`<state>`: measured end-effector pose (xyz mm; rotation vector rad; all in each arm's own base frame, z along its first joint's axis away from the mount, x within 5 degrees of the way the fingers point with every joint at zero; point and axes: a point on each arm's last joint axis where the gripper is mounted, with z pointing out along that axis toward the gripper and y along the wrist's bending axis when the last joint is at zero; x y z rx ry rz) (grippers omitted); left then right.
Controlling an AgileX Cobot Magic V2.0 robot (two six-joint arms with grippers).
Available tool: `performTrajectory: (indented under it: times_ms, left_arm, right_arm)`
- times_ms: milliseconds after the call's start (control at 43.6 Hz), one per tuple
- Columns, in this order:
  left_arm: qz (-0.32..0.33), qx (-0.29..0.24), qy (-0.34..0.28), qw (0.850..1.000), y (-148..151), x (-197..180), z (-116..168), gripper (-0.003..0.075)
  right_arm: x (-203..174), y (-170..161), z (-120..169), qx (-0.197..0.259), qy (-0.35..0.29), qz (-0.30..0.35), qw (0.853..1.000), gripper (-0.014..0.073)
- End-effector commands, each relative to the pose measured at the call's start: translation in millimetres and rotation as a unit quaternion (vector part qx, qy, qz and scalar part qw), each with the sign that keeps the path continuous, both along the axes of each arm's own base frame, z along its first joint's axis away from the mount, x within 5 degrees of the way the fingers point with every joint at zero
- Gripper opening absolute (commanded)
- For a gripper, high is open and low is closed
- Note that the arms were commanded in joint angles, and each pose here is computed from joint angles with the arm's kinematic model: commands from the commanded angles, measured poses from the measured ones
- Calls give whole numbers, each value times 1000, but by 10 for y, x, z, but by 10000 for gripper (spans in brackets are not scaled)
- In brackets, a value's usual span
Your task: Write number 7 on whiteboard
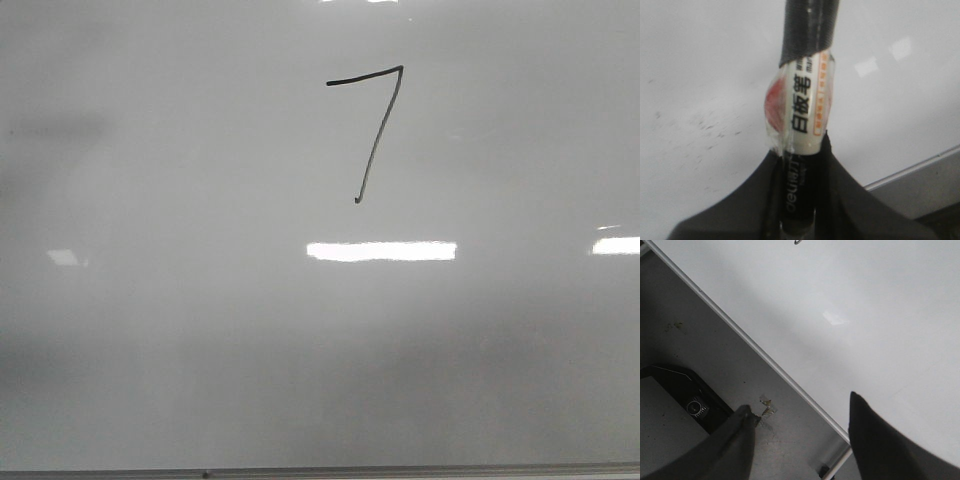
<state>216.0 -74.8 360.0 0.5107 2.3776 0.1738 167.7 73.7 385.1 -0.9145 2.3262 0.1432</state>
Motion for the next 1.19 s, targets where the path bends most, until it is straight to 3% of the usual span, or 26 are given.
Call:
performTrajectory:
  times_ms: [0, 183, 458, 985, 1169]
  left_arm:
    - [53, -44, -75, 995, 245, -70, 139, -20]
    - [117, -105, -107, 982, 504, -38, -84, -20]
    - [132, -162, -148, 967, 571, 211, -455, -20]
    - [143, -165, -128, 967, 633, 746, -968, -17]
    - [139, -169, -133, 967, 623, 802, -1017, 108]
  right_arm:
    - [-14, -23, 147, 14, -40, -6, 999, 435]
    - [-14, -23, 144, 14, -40, -6, 999, 435]
    - [-15, -22, 143, 14, -40, -6, 999, 435]
    - [-19, -22, 137, 13, -36, -6, 999, 435]
    - [-19, -22, 137, 13, -36, -6, 999, 435]
